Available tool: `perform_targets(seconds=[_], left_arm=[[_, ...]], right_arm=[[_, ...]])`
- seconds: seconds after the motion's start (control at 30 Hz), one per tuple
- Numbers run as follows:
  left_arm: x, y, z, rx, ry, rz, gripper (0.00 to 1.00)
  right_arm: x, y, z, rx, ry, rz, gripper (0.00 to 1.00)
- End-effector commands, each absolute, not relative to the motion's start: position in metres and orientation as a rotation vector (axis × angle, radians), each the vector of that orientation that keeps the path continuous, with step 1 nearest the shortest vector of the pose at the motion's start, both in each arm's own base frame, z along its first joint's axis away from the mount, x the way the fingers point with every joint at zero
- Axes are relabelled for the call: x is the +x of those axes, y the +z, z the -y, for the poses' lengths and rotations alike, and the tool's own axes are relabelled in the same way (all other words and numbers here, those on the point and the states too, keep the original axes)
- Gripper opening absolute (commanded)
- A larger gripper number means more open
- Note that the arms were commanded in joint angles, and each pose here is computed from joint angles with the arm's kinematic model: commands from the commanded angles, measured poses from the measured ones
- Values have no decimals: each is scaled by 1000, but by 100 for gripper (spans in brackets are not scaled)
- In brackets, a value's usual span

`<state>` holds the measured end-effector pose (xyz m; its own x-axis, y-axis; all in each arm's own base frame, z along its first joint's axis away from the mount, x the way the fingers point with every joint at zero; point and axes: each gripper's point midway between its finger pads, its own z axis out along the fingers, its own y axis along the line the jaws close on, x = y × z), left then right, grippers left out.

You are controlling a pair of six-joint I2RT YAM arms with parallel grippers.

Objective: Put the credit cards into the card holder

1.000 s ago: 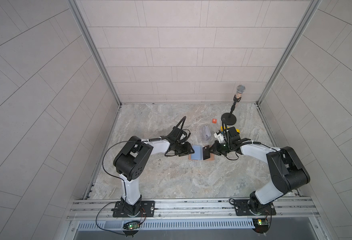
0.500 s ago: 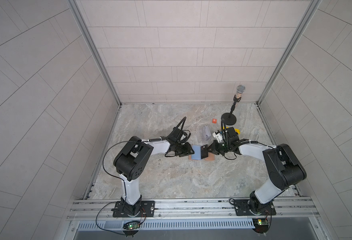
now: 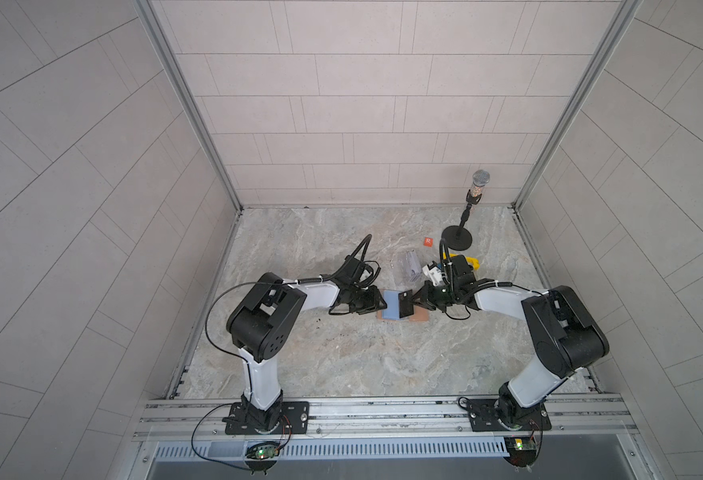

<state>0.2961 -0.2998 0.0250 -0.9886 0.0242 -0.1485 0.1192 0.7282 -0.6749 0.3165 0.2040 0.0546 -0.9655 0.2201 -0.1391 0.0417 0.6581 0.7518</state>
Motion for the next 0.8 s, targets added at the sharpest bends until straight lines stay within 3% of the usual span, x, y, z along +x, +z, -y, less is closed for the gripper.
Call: perform_targets(seconds=[0.0, 0.77], left_arm=[[274, -1, 285, 90, -1021, -2915, 37], [259, -12, 277, 80, -993, -2956, 36]], right_arm=[[311, 45, -202, 229, 1177, -2686, 0], [309, 24, -207, 233, 1224, -2679, 0]])
